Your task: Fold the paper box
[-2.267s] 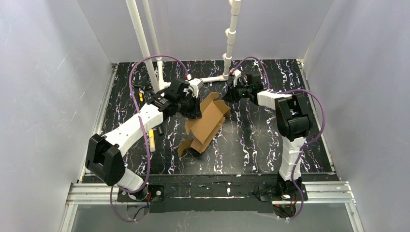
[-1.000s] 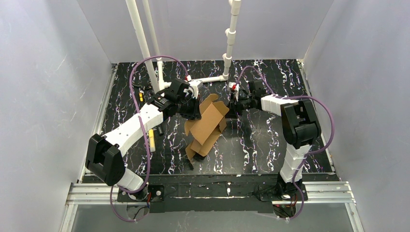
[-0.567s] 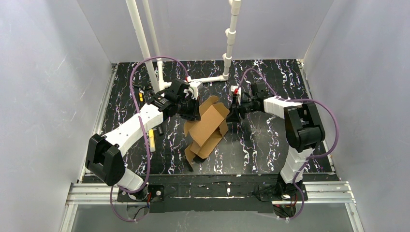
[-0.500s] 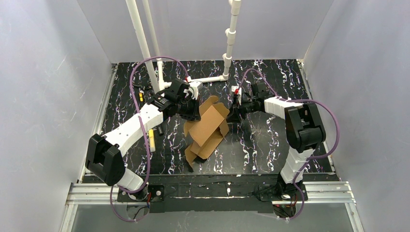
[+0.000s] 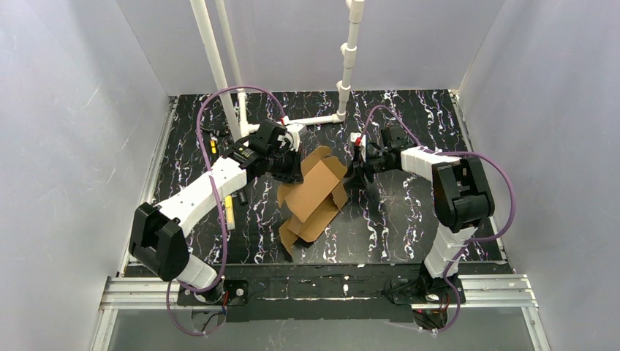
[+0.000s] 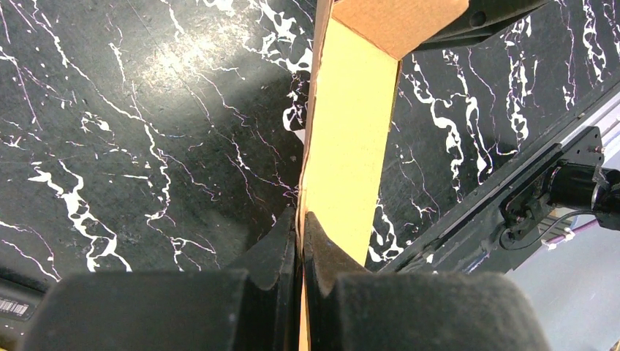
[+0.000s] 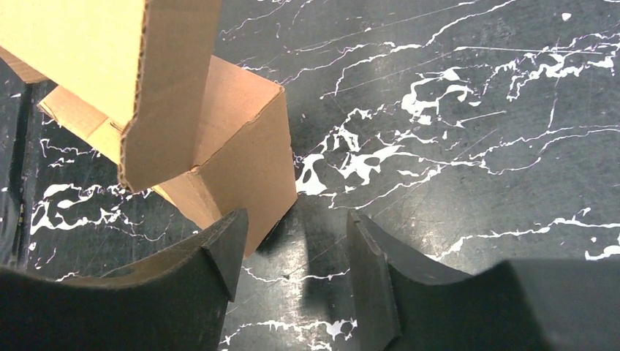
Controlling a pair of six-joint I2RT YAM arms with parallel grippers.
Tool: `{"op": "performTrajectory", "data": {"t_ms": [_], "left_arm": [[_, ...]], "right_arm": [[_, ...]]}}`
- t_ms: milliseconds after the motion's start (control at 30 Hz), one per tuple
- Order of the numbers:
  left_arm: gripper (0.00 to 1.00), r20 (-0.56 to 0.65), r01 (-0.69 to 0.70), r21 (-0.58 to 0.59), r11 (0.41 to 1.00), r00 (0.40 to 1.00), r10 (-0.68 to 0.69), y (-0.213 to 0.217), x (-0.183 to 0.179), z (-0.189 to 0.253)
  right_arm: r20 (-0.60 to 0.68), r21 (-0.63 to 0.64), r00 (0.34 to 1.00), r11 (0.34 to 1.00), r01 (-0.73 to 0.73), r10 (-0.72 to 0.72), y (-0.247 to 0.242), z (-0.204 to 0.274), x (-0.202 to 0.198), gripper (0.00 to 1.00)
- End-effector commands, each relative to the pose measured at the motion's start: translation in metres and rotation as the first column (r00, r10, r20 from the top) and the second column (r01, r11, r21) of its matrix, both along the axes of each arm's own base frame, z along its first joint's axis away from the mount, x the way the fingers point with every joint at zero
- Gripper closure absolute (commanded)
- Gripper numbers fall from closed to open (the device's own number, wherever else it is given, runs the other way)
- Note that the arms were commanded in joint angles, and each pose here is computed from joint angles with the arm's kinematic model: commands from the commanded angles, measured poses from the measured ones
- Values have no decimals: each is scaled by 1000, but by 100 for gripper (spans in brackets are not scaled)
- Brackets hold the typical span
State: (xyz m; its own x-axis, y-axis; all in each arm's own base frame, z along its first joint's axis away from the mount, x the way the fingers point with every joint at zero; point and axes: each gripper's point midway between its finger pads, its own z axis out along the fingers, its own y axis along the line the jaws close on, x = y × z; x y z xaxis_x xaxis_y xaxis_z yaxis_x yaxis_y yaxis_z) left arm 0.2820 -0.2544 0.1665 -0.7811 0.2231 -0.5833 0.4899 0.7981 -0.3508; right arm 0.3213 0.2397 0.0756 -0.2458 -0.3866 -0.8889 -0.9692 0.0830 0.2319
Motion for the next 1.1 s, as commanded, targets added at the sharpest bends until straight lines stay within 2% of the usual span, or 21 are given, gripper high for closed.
{"op": "performTrajectory", "data": {"t_ms": [0, 200, 400, 600, 800, 1067], "left_arm": [[100, 37, -17, 8, 1000, 999, 17, 7, 4, 7], [100, 37, -13, 14, 1000, 999, 13, 8, 4, 6], [100, 32, -8, 7, 1000, 999, 8, 5, 4, 6], [100, 31, -5, -3, 1000, 999, 5, 3, 4, 8], [100, 26, -3, -7, 1000, 1000, 3, 2, 4, 8], [100, 30, -3, -23, 1000, 1000, 4, 0, 5, 12]], "right_arm": [[-19, 16, 998, 998, -62, 63, 0, 18, -19, 37], [-27, 30, 982, 982, -188, 189, -4, 23, -40, 30], [-68, 28, 975, 977, -211, 212, -2, 18, -47, 31], [-99, -30, 991, 995, -95, 92, 2, 7, -29, 32], [-134, -78, 990, 995, -58, 47, 7, 3, -28, 35], [-37, -212, 994, 973, 91, -101, 14, -10, -14, 35]]}}
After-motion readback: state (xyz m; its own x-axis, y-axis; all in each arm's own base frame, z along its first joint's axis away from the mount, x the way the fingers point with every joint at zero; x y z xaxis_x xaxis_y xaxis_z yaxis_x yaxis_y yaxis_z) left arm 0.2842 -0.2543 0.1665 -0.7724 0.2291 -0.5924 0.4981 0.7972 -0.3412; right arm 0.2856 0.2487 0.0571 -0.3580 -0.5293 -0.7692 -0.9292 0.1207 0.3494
